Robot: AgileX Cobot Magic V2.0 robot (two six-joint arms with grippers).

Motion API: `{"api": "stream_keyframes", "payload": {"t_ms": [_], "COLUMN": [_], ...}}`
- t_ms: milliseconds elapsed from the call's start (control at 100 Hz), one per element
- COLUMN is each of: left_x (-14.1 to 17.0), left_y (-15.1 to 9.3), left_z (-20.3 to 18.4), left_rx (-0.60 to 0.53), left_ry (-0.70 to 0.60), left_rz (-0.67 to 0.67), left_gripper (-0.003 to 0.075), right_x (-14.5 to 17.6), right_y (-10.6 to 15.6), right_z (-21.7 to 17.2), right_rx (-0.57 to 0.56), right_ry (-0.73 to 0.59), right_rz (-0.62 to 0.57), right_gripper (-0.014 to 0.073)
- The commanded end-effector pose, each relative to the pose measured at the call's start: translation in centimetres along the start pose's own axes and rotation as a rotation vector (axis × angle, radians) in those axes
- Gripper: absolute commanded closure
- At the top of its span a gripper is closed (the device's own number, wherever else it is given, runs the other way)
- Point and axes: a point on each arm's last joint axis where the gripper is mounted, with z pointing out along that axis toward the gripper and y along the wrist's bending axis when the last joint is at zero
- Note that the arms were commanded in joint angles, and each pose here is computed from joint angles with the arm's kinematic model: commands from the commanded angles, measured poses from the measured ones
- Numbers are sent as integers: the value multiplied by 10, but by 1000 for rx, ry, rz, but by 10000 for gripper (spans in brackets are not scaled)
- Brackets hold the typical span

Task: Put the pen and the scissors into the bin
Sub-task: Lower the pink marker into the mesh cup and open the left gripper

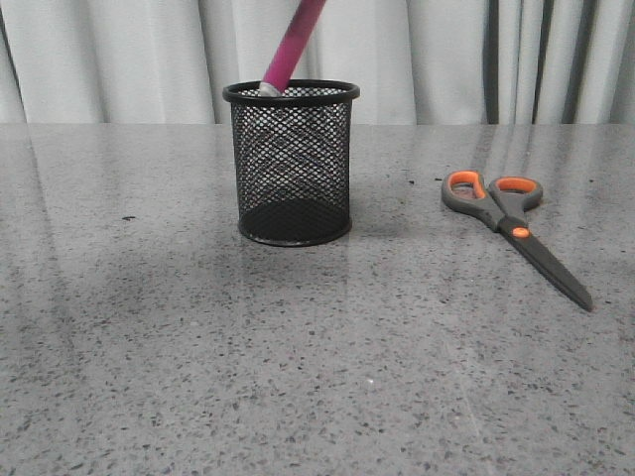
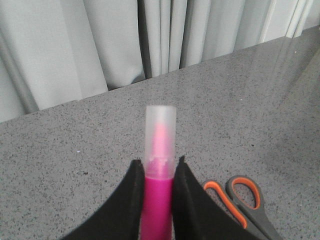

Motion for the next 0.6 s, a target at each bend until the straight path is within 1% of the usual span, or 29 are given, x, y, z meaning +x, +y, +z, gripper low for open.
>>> {"api": "stream_keyframes", "payload": {"t_ms": [0,190,240,330,380,430,500,550,590], "left_x": [-22,-17,-17,-16,-16,-16,-16,-17,-19], "left_y": [-3,-3,-3,-4,-4,-4,-4,-4,-4], "left_z": [-8,-5,-5,-4,-4,-4,-4,-5,-7], "left_rx": [-5,0,1,3,3,3,3,3,3], "left_ry": [-117,-82,-78,-70,-70,-70,-72,-75,-82], "left_rz": [-8,-8,-8,-8,-3,-3,-3,-3,-3], "left_gripper": [740,736,722,645,579,493,408,384,384], "right_x": [-16,-16,-16,-17,-17,-17,-18,-19,-20], "right_y": [1,1,1,1,1,1,0,0,0], "right_z": [-6,-6,-6,-6,-6,-6,-6,-7,-7], "right_rx": [11,12,12,14,14,15,19,23,28], "right_ry": [-89,-91,-93,-98,-98,-100,-110,-121,-132], "right_rz": [-5,-5,-5,-5,-5,-5,-5,-5,-5], "right_gripper": [287,287,287,287,287,287,287,287,287]}}
